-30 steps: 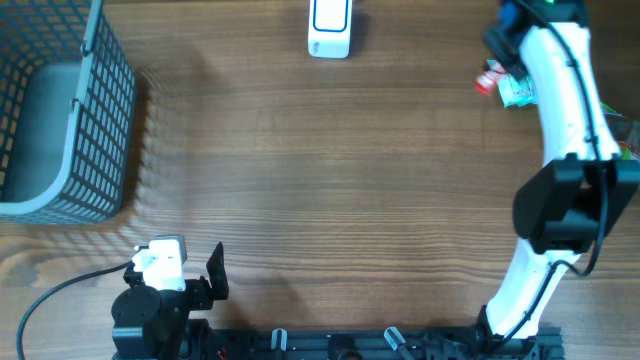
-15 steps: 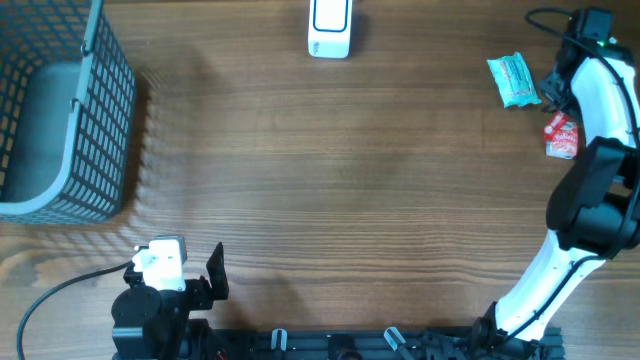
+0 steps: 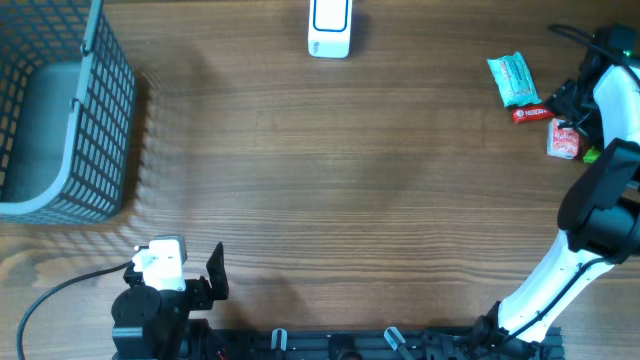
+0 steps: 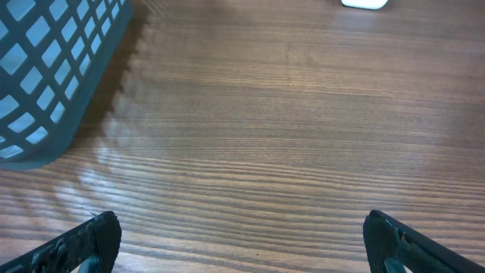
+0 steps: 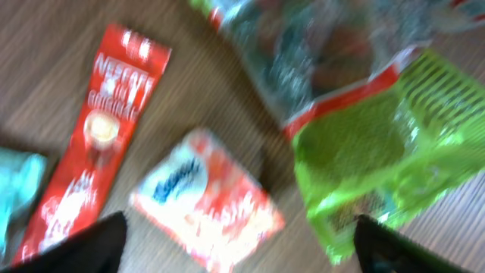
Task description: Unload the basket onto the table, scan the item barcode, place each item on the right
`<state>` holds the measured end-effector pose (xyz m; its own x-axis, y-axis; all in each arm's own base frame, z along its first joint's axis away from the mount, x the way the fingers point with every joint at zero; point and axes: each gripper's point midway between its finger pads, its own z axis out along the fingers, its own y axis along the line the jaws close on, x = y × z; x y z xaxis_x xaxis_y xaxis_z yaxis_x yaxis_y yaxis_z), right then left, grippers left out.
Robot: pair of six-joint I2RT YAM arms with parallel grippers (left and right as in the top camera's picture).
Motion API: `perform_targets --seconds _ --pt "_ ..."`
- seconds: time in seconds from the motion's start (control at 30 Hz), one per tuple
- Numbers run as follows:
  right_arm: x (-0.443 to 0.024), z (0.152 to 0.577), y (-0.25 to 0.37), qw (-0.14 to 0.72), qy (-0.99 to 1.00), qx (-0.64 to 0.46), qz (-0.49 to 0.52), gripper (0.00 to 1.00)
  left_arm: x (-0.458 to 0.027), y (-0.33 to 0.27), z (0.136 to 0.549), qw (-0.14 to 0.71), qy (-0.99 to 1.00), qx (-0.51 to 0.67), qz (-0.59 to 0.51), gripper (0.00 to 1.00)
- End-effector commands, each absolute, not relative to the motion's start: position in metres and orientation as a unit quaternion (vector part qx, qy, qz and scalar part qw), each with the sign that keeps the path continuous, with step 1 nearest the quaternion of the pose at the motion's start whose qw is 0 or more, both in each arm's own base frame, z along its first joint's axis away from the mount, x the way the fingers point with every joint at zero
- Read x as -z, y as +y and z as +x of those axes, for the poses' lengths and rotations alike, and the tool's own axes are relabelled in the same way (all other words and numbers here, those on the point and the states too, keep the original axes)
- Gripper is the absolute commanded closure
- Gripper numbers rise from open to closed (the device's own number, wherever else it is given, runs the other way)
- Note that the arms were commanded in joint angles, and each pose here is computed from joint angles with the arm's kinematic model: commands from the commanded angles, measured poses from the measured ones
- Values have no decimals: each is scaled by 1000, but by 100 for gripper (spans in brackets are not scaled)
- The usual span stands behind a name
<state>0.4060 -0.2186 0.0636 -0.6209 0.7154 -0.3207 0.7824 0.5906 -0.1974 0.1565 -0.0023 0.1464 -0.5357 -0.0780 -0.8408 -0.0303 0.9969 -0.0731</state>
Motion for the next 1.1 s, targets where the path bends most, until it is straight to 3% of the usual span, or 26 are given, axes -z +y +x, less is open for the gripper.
perform_targets --seconds 0.0,0.13,0.3,0.5,0.67,0.93,1.07 --pt "-115 431 -195 167 882 100 430 0 -145 -1 157 481 876 24 -35 0" --pt "-198 444 -152 263 883 25 388 0 -145 -1 157 481 876 24 -35 0" --pt "-291 451 -49 360 891 -111 254 0 -145 -1 157 481 876 24 -35 0" --pt "-317 447 37 383 886 -145 217 0 -145 -1 157 481 876 24 -35 0" --pt "-333 438 73 404 884 -144 186 0 -145 -1 157 481 876 24 -35 0" --pt "-418 377 92 484 839 -196 151 0 -145 -1 157 481 876 24 -35 0" --pt "-432 354 86 494 833 -199 147 0 -145 -1 157 481 876 24 -35 0"
